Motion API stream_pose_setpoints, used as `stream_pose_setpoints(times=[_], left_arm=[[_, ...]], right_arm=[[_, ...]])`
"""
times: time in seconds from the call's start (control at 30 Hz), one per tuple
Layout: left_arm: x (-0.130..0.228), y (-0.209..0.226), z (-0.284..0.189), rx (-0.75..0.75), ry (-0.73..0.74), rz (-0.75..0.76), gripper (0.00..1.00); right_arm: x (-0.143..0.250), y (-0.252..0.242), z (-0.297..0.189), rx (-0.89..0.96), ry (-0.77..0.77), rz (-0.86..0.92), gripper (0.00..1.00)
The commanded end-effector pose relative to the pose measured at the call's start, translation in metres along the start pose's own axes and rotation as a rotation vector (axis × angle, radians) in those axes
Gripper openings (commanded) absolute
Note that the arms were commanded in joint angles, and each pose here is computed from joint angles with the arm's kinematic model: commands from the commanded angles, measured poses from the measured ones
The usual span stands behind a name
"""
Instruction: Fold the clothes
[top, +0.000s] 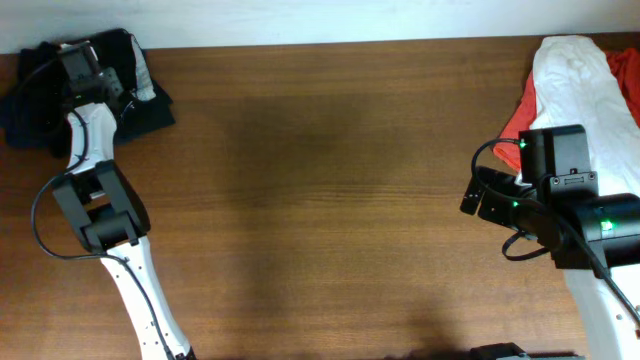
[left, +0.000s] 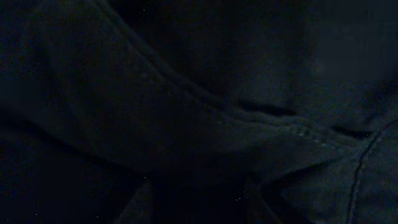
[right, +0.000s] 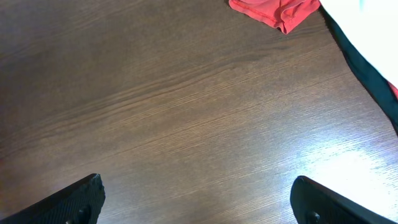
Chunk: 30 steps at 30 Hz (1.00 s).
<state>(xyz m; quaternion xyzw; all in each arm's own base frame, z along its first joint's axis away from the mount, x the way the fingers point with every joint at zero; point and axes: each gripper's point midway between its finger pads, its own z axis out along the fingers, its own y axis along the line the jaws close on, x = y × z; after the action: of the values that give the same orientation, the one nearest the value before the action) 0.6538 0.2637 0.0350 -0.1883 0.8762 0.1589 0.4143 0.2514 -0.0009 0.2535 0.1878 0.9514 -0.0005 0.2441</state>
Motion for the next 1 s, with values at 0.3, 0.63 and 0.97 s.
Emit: stream_pose_setpoints(times=[0.3,0.63,0.97], left_arm=[[-0.125,0.008,-0.205,0.047,-0.017,-0.01,0.99],[-0.084,-0.067,-0.38,0.549,0.236,0.037,0.99],[-0.036,-0.113,-0.55,0.752,0.232,0.373,0.99]], right_arm=[[-0.001,-0.001,0.0,0.003,-0.003,0.013,0.99],[-0.001,-0.001,0.0,0.002,-0.003,0.013,0.99],[-0.001,-0.001,0.0,0.003,-0.003,0.012,0.99]])
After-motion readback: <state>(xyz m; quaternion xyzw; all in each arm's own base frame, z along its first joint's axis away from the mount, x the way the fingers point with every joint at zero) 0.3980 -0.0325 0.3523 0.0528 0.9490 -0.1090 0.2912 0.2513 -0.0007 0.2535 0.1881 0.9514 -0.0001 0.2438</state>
